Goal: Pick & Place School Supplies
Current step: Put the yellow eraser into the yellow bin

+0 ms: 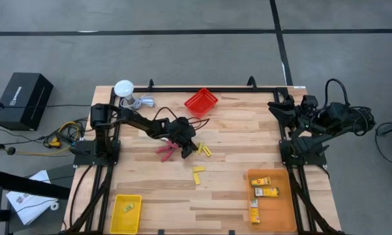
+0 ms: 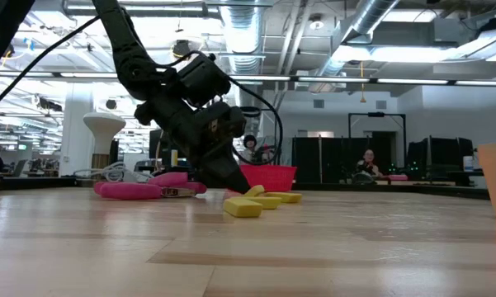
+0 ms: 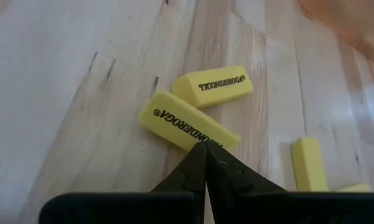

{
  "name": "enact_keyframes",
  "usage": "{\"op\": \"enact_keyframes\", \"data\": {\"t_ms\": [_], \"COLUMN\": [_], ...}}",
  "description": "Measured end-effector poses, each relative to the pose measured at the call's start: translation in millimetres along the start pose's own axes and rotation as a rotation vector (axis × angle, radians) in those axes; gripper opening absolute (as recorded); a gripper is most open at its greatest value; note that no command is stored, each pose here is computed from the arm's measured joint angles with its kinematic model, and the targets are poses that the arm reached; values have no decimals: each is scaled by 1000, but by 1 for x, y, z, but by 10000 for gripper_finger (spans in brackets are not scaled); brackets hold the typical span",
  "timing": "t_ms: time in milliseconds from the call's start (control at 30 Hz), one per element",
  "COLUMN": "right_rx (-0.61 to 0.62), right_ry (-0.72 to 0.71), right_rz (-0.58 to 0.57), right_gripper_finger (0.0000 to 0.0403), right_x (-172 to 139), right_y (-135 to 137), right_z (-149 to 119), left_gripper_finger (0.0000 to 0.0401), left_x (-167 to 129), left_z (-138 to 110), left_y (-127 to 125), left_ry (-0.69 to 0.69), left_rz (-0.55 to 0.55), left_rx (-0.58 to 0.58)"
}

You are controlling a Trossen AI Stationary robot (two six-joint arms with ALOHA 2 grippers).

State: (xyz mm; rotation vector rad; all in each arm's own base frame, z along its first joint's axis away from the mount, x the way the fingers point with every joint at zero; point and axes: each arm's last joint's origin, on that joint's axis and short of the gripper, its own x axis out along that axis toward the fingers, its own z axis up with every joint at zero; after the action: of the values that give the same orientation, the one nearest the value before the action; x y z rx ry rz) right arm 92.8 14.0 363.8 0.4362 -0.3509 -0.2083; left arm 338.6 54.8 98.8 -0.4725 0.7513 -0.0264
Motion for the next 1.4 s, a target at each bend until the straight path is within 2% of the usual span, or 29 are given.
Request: {"op": "enact_keyframes", "data": {"t_ms": [333, 500, 700, 1400], "right_rx": [1, 1, 26, 21], "right_ry": [0, 0, 0, 8], "right_rz": [0, 0, 0, 1], "right_gripper_finger": [127, 127, 127, 127], "right_x": [0, 0, 0, 0], "right_y": [0, 0, 0, 0], "right_z": [0, 0, 0, -1], "left_gripper_finger": [1, 1, 1, 1], "left_x": [-1, 7, 16, 15], "left_z": [0, -6, -14, -12], "left_y": [4, 8, 11, 13], "left_ry": [1, 29, 50, 29], "left_rz": [13, -22, 0, 7], "left_rx": [10, -15, -32, -74]}}
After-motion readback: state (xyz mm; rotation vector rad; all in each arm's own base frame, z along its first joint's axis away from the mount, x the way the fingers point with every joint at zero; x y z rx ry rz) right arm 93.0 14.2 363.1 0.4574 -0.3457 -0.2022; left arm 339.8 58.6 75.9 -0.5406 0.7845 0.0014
